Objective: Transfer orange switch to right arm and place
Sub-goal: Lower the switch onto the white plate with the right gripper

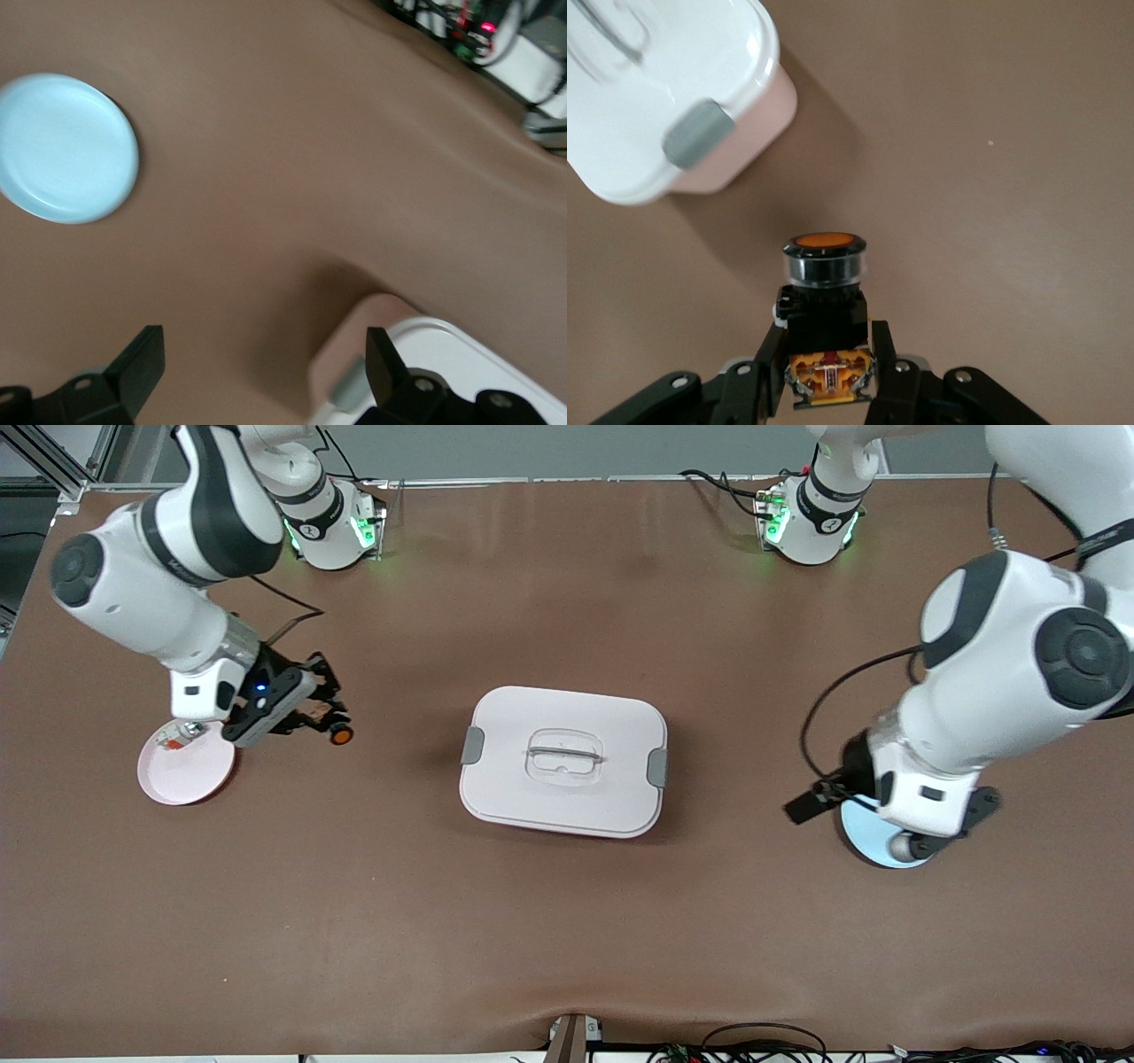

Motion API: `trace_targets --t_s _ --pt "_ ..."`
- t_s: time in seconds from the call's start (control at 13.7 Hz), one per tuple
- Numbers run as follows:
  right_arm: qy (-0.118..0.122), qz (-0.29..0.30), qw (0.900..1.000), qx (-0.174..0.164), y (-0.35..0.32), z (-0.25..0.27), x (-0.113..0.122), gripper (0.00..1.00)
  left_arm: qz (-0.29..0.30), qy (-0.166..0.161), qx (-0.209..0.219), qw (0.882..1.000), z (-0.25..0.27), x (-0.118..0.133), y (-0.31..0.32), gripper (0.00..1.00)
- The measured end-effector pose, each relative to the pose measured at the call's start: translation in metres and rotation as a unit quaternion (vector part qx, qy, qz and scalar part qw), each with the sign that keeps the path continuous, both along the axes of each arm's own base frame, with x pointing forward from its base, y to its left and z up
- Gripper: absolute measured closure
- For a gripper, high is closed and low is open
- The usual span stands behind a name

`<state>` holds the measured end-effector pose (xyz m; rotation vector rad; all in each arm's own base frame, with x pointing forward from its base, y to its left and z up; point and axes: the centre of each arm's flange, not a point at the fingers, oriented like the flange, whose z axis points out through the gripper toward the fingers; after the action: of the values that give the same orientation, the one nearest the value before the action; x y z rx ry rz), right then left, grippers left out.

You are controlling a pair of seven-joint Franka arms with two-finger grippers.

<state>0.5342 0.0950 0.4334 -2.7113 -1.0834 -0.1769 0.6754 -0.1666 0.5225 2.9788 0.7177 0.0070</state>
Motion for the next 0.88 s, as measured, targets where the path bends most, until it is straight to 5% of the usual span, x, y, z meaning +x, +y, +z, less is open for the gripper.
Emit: trace_targets --t_s 0.22,0.44,0.88 --pt "-0.023 0.089 0.994 -0.052 -0.066 -0.003 0.006 0.58 -0.056 0.009 0.037 0.998 0.013 -0.004 0.042 0.00" --pt "-0.022 0.148 0.984 -0.100 -0.103 -0.007 0.006 0.58 -0.099 -0.005 0.050 0.994 0.042 -0.010 0.082 0.00" --pt "-0.017 0.231 0.962 -0.142 -0.152 -0.022 0.007 0.58 -0.162 -0.001 0.077 0.984 0.089 -0.042 0.115 0.00"
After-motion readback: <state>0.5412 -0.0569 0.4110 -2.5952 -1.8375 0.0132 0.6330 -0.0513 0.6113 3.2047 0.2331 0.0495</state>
